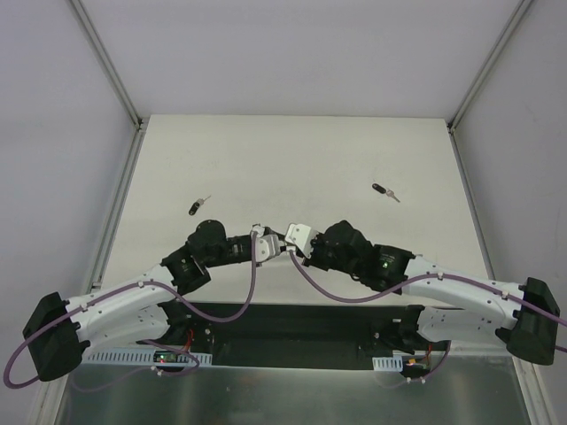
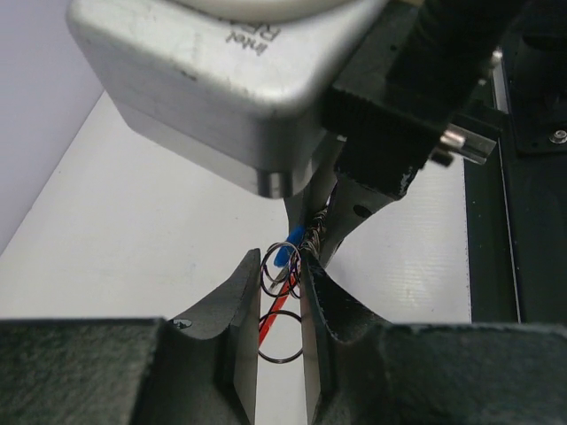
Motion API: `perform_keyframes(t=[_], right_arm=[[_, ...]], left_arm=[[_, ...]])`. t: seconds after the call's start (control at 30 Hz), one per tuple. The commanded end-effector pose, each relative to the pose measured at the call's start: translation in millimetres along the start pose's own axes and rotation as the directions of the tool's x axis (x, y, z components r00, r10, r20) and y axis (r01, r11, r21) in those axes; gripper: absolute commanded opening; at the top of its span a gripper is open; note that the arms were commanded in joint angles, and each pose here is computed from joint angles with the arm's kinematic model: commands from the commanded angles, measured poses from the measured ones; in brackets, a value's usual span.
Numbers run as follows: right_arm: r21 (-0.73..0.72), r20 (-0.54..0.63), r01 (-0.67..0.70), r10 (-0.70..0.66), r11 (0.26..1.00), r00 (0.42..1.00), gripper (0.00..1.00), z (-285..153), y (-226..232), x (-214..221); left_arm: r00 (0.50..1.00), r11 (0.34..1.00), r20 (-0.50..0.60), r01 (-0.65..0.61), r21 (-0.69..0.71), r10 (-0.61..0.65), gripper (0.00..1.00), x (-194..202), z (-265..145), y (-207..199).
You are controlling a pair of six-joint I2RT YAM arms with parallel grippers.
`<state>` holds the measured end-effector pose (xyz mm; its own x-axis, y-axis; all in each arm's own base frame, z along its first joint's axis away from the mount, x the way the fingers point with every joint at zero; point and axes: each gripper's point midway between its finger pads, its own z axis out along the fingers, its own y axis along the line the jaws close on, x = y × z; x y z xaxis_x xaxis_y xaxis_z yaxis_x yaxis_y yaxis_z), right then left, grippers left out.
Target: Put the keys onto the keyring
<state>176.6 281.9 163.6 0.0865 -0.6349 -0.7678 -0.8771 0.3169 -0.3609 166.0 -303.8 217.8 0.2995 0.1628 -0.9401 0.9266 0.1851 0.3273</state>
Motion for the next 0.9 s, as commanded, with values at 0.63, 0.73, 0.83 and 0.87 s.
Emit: perform_keyframes(t=[0.63,0.73,0.83,0.87], right_arm=[[0.083,-0.024,-0.068,0.071,0.994,0.997,0.09,14.5,-5.6,7.6],[0.103,-0.044,-0.041,0.046,0.994,0.998,0.09,14.3,-8.1,8.9],[0.098,-0.062,-0.015,0.021,0.995,0.998,0.09,15.0,-7.6,8.9],[0.095,-0.066,-0.008,0.014,0.995,0.998,0.09,15.7,-6.7,9.3]], left_arm=[[0.843,0.77,0.071,0.519,-0.371,-0.534,0.25,28.4,-23.0,27.7],[0.802,0.723,0.082,0.573,-0.386,-0.592,0.26,34.8,-21.4,26.5],[0.782,0.697,0.091,0.596,-0.4,-0.617,0.37,38.8,-20.9,26.8],[0.78,0.694,0.093,0.598,-0.402,-0.619,0.39,38.9,-21.1,27.1]])
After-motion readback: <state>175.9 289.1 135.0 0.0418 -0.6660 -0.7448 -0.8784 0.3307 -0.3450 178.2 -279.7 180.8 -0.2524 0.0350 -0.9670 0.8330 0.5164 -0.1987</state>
